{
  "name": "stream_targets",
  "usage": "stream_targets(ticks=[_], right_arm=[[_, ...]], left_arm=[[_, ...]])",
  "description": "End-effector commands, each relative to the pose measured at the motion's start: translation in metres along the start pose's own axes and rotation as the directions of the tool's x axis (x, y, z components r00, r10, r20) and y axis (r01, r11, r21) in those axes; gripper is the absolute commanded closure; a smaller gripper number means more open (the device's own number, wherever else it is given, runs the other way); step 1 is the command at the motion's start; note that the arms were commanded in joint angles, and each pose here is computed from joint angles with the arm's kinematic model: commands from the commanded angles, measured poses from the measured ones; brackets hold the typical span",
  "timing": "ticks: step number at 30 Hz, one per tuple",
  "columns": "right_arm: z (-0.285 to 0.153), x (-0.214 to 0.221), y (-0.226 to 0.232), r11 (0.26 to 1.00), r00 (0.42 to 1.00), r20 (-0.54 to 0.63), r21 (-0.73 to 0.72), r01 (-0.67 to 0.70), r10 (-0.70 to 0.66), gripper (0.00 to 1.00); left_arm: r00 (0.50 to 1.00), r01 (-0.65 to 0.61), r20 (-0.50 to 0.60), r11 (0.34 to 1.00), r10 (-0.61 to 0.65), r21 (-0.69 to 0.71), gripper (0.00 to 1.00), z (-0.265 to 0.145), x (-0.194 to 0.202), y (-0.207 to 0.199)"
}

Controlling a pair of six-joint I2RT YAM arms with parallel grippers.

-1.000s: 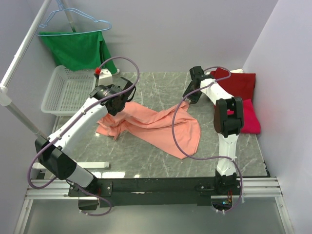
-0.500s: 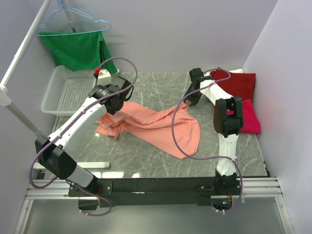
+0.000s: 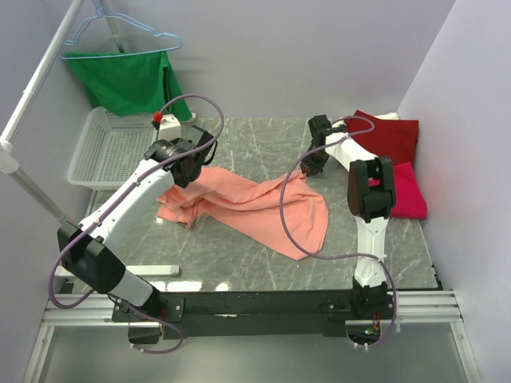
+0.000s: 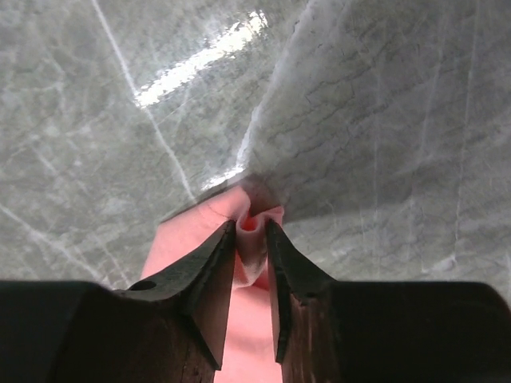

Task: Fold and stack the t-shirts
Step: Flatten the tshirt out

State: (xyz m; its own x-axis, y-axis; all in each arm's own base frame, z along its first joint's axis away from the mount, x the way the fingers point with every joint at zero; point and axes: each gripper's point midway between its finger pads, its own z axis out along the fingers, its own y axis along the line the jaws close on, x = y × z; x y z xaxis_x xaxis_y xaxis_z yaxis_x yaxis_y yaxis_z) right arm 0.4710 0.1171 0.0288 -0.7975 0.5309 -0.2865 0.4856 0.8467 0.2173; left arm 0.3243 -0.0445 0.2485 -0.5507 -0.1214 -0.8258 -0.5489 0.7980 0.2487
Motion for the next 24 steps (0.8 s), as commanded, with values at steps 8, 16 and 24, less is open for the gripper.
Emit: stream_targets(ticks=[8, 16, 24], right_arm=[[-0.020, -0.009, 0.006, 1.000, 0.998, 0.056, -0.003, 0.006, -0.006, 1.00], [-0.139, -0.051, -0.001, 1.000, 0.962, 0.272, -0.004, 0.012, -0.011, 1.00], [-0.314, -0.096, -0.028, 0.994, 0.829, 0.557, -0.106, 0.000, 0.060, 1.00]], left_arm=[[0.999, 0.037, 0.035, 0.999, -0.037, 0.012, 0.99, -0.007, -0.014, 0.015], [0.985, 0.115, 0.125, 0.993, -0.117, 0.021, 0.99, -0.020, -0.064, 0.030], [0.911, 0.296, 0.249, 0.941, -0.330, 0.164, 0.99, -0.052, -0.165, 0.052]])
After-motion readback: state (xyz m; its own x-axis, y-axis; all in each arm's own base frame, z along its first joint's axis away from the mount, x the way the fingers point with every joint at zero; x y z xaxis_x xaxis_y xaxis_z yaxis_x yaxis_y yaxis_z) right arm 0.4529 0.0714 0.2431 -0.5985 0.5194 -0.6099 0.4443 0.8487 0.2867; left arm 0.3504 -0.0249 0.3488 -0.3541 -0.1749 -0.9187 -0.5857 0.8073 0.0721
